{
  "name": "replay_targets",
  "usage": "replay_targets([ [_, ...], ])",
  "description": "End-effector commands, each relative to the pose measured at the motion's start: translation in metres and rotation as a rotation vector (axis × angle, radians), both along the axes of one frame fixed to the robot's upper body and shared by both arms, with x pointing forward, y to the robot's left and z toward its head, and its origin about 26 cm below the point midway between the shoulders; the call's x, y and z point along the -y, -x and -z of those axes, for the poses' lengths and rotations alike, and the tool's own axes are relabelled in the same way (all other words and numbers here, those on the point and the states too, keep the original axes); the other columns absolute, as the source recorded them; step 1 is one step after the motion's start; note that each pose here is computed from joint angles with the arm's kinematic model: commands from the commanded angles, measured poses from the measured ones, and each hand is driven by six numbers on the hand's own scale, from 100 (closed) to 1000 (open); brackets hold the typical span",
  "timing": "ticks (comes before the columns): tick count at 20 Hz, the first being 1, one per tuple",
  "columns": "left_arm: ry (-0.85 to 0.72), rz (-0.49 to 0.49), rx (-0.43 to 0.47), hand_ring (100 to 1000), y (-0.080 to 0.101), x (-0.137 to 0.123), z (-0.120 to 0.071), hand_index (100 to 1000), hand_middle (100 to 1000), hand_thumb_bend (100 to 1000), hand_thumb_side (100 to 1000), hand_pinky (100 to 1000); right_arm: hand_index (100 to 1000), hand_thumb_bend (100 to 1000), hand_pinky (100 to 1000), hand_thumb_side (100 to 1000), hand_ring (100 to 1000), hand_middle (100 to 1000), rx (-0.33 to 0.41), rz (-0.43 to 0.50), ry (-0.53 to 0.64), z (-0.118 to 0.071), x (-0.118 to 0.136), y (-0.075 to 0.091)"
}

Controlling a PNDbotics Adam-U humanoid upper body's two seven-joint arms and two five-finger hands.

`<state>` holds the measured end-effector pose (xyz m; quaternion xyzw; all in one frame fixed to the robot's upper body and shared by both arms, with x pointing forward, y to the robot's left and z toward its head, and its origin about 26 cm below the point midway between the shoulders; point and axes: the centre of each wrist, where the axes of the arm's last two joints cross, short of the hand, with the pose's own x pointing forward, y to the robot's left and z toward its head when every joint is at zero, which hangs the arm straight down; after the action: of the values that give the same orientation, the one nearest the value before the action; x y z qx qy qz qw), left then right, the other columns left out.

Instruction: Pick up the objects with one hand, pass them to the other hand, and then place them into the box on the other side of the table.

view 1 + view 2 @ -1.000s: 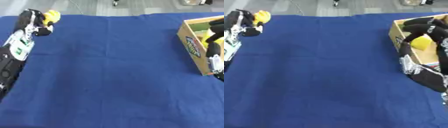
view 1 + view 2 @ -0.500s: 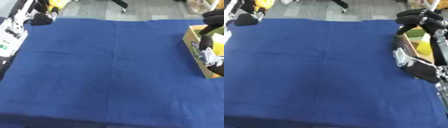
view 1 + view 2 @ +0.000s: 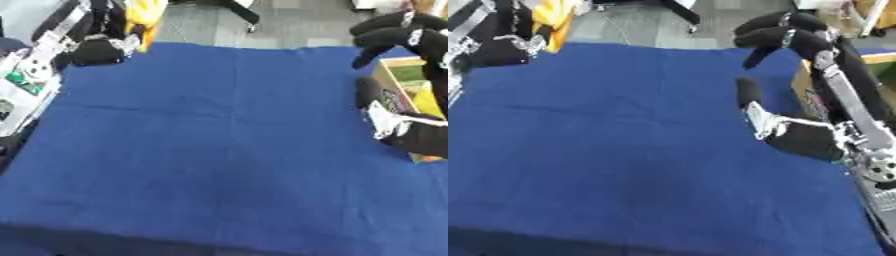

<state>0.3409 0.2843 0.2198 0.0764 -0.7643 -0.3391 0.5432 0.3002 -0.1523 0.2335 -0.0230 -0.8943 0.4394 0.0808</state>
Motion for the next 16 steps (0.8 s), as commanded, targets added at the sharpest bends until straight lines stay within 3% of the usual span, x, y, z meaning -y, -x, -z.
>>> replay_targets([
  [1, 0.052, 0.148, -0.018, 450, 0.01, 0.016, -0.01, 506, 404, 100, 272, 601, 815, 150, 740, 347, 585, 727, 0.103, -0.048, 0.094, -0.014, -0.013, 0.006],
  [7, 0.12, 0.38, -0.122, 453, 0.021, 0.041, -0.011, 505, 403, 100, 294, 602, 860, 205, 734, 368, 608, 701, 0.244, -0.064, 0.277, -0.028, -0.031, 0.011],
  [10, 0.155, 0.452, -0.176, 456, 0.023, 0.048, -0.009, 504, 400, 100, 306, 603, 887, 259, 731, 384, 627, 694, 0.308, -0.054, 0.376, -0.032, -0.038, 0.013],
  [11, 0.166, 0.474, -0.194, 458, 0.023, 0.05, -0.009, 504, 402, 100, 308, 604, 890, 231, 729, 394, 629, 695, 0.326, -0.051, 0.409, -0.033, -0.04, 0.014],
  [16, 0.164, 0.554, -0.251, 461, 0.026, 0.059, -0.009, 504, 403, 100, 311, 605, 918, 269, 723, 392, 649, 689, 0.411, -0.021, 0.492, -0.04, -0.048, 0.017],
])
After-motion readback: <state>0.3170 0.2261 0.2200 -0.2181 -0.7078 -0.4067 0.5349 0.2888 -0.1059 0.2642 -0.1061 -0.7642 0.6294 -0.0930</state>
